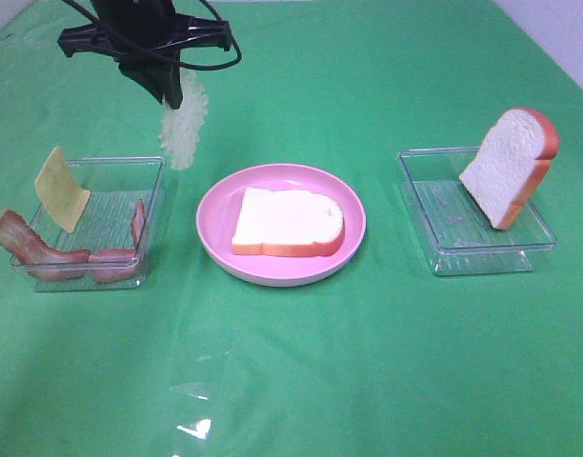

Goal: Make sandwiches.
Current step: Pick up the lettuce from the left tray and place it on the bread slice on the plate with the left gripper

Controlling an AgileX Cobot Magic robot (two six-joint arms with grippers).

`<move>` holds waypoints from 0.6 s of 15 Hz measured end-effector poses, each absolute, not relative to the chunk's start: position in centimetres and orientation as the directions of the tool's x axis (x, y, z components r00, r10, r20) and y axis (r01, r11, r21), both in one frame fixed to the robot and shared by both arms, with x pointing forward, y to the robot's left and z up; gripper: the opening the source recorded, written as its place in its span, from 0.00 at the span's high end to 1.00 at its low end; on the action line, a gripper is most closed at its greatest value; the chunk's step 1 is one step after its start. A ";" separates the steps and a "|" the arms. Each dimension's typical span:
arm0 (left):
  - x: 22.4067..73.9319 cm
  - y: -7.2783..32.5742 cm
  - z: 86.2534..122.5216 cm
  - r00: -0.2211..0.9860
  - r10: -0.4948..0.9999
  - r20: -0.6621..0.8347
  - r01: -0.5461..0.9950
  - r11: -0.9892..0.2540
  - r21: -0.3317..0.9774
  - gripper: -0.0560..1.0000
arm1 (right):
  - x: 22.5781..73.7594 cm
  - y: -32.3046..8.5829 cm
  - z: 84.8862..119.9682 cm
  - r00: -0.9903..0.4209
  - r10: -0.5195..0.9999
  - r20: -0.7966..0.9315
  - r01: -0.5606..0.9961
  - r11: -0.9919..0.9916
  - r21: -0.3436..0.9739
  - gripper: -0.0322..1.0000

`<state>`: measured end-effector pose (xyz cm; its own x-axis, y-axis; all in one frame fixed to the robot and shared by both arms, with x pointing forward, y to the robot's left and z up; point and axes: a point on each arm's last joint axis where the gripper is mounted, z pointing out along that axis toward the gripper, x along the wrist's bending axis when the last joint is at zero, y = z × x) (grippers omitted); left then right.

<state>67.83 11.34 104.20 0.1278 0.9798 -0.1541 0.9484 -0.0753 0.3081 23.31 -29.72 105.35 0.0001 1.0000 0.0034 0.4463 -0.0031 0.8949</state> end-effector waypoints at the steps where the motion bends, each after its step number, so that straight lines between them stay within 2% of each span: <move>1: 67.5 10.7 104.5 0.147 0.970 -0.195 0.949 -0.083 0.304 0.95 | 23.3 -29.7 105.3 0.000 1.000 0.003 0.446 -0.003 0.895 0.02; 6: 65.7 6.8 104.8 0.266 0.896 -0.355 0.946 -0.173 0.273 0.95 | 23.3 -29.7 105.3 0.000 1.000 0.007 0.446 -0.006 0.895 0.02; 9: 65.6 5.0 103.9 0.285 0.827 -0.485 0.950 -0.177 0.257 0.95 | 23.3 -29.7 105.3 0.001 1.000 0.010 0.446 -0.010 0.895 0.02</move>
